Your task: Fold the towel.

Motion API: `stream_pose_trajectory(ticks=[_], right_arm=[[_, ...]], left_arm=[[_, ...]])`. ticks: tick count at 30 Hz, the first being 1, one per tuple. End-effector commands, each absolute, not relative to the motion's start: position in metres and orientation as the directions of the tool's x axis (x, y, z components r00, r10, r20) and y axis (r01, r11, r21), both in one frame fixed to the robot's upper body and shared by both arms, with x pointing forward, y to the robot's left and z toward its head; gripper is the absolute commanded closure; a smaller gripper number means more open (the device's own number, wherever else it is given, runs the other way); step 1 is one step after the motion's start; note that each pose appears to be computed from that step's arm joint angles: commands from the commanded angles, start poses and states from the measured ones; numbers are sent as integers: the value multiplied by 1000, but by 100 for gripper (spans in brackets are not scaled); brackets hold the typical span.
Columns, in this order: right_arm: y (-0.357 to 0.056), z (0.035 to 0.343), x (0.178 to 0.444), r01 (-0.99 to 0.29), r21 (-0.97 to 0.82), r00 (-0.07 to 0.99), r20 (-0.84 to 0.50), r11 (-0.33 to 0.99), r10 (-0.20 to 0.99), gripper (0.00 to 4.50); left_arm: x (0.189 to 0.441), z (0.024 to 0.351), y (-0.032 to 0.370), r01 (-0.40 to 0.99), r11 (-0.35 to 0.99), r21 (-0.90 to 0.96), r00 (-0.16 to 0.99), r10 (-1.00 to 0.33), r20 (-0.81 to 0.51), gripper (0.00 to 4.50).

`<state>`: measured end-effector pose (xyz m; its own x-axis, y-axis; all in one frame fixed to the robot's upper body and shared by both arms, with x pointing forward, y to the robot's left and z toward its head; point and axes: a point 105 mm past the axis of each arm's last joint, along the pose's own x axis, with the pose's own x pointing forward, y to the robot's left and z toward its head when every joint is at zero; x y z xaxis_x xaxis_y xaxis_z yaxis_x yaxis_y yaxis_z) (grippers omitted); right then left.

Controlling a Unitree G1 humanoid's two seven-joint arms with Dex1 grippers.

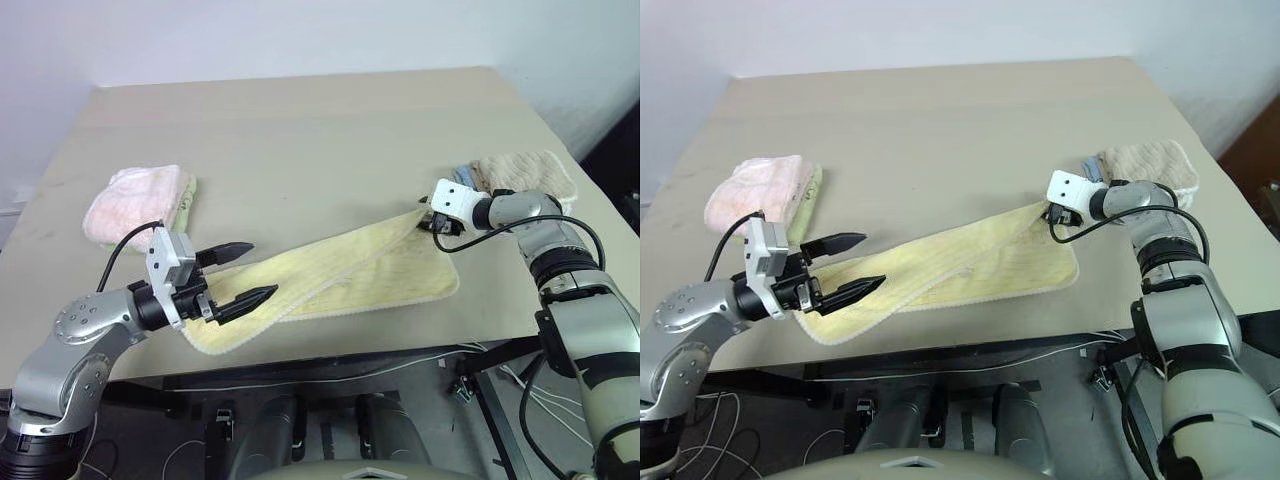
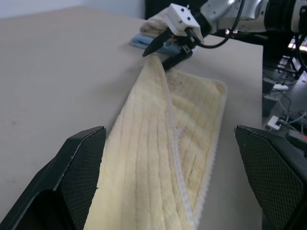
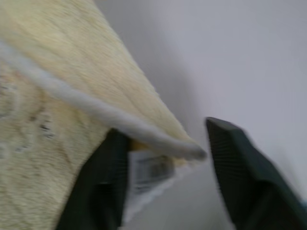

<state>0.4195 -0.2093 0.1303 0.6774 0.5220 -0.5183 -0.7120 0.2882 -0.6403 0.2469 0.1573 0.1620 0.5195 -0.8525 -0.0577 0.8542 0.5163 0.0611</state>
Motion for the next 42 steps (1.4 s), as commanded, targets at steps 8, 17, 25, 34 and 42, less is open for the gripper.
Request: stream_pose_trajectory(ticks=[8,17,25,34,42], right_arm=[[-187,162,413,-738,-622,599,-423,263,680,448],[-201,186,401,-801,-508,547,-408,316,731,448],[-203,236,381,-796,-496,553,-363,347,750,448],[-176,304,369,-701,-575,601,-157,423,783,448],[-159,327,364,-678,-587,574,-46,443,817,448]], left_arm=[[249,179,154,853,507,123,514,-857,-34,0],[251,178,150,857,501,121,508,-861,-36,0],[250,165,154,874,467,132,478,-875,-73,0],[238,134,160,893,441,91,449,-884,-126,0],[229,118,162,899,431,81,438,-885,-155,0]])
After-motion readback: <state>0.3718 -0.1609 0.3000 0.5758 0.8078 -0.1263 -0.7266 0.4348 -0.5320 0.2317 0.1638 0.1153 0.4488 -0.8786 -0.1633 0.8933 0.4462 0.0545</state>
